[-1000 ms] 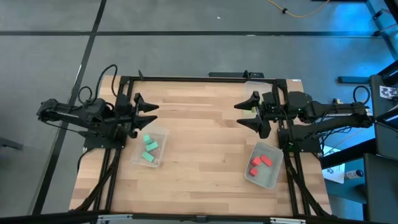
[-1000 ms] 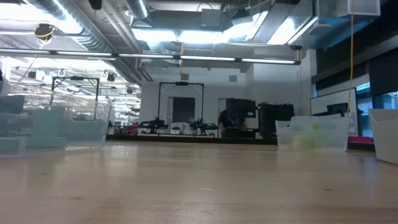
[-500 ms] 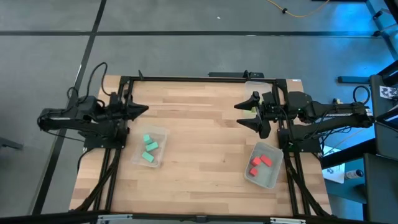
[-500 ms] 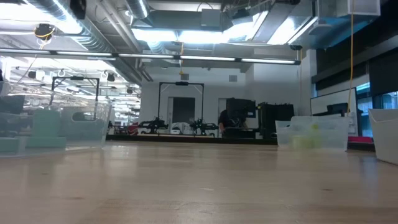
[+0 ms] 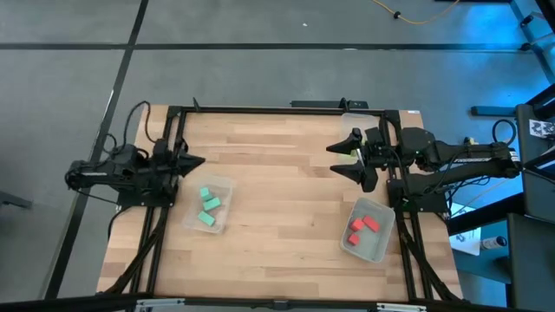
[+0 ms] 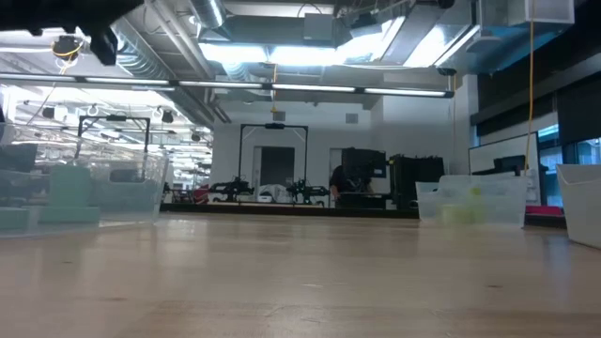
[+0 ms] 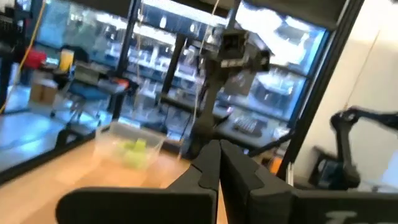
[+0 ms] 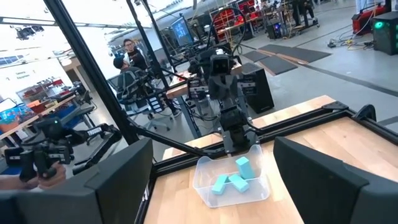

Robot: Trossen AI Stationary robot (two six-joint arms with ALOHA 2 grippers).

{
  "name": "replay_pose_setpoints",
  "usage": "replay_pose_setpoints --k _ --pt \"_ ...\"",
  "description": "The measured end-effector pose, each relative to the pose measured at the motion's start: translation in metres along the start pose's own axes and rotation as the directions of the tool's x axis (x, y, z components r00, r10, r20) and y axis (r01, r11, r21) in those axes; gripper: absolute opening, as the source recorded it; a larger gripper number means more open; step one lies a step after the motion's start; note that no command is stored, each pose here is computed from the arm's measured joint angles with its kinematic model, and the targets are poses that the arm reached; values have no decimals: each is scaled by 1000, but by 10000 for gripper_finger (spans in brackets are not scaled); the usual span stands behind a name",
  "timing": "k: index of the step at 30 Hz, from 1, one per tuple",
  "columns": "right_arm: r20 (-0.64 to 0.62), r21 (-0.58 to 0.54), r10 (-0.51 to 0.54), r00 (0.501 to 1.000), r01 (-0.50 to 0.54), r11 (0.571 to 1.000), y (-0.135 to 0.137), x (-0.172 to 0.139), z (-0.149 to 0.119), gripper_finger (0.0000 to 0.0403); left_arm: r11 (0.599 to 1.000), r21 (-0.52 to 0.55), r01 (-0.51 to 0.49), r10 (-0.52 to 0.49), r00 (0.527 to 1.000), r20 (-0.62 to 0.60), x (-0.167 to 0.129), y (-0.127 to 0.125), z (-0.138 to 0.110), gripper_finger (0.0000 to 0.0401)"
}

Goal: Sort & place blocks by color
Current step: Return to Home Position

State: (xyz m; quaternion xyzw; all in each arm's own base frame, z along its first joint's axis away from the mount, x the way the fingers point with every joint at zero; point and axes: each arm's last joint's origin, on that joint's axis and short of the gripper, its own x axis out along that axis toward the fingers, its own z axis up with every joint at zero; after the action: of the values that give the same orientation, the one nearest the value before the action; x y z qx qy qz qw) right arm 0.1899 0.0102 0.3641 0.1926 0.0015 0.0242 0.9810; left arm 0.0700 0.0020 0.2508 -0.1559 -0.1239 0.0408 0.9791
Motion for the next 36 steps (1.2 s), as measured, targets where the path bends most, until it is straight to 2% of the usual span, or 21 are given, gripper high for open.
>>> replay_pose_setpoints --k 4,7,10,13,16,25,32,36 --pt "0 0 0 1000 0 1000 0 0 0 336 1000 -17 16 -16 999 -36 4 4 -19 0" --pt "-1 0 0 1000 0 1000 0 0 0 336 998 -42 47 -46 999 24 5 4 -21 0" --pt "0 0 0 1000 0 1000 0 0 0 336 998 -52 41 -42 999 -23 7 9 -39 0" --pt "0 0 0 1000 0 1000 0 0 0 336 996 -73 51 -50 999 21 8 12 -48 0" --pt "0 0 -1 1000 1 1000 0 0 0 336 994 -95 49 -48 999 13 9 16 -63 0" --pt "0 1 -1 1000 1 1000 0 0 0 336 995 -91 42 -42 999 4 9 17 -63 0" --pt "0 4 -1 1000 1 1000 0 0 0 336 999 -33 16 -19 994 -111 9 20 -74 0" --pt "0 4 0 1000 0 1000 0 0 0 336 998 -59 -21 8 978 -209 7 22 -84 0"
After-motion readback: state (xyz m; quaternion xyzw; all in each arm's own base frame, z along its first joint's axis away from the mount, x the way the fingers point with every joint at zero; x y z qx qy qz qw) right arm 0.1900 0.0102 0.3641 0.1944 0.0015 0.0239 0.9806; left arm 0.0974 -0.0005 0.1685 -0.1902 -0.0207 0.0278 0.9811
